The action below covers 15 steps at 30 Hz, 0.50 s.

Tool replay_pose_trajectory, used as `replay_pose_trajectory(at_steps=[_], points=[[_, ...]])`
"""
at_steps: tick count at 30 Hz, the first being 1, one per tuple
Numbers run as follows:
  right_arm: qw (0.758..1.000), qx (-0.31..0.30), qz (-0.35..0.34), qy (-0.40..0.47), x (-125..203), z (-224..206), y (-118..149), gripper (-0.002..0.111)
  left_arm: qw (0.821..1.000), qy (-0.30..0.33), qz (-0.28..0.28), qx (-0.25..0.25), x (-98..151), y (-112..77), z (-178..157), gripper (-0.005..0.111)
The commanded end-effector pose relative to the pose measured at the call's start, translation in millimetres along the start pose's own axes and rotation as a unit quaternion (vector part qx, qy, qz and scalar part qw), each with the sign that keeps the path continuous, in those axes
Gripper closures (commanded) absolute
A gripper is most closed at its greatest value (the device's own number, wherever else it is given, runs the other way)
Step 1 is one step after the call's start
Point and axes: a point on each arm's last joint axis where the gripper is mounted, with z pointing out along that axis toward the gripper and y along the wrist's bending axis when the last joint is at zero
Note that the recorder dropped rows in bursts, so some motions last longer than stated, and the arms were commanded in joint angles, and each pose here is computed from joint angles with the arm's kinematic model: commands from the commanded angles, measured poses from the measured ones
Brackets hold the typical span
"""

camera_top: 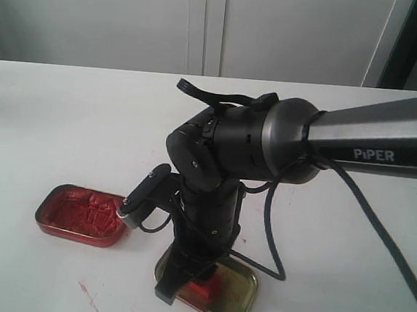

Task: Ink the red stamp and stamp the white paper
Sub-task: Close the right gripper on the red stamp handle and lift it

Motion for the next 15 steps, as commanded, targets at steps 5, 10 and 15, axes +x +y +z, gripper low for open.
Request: replay_pose_trajectory(at_steps=[5, 10, 15], points=[[1.000, 0.000, 0.021, -0.011, -2.7, -0.6, 0.0, 0.069, 1.000, 0.006, -0.001, 0.000, 3.5, -0.3, 1.2, 0.107], [1.000, 0.000, 0.027, -0.010, -2.5, -0.6, 0.1, 0.069, 1.000, 0.006, -0.001, 0.000, 3.5, -0.3, 1.2, 0.107], [1.000, -0.002, 0.028, 0.003, -0.6, 1.0, 0.5, 0.069, 1.000, 0.006, -0.001, 0.000, 3.5, -0.3, 1.2, 0.107]])
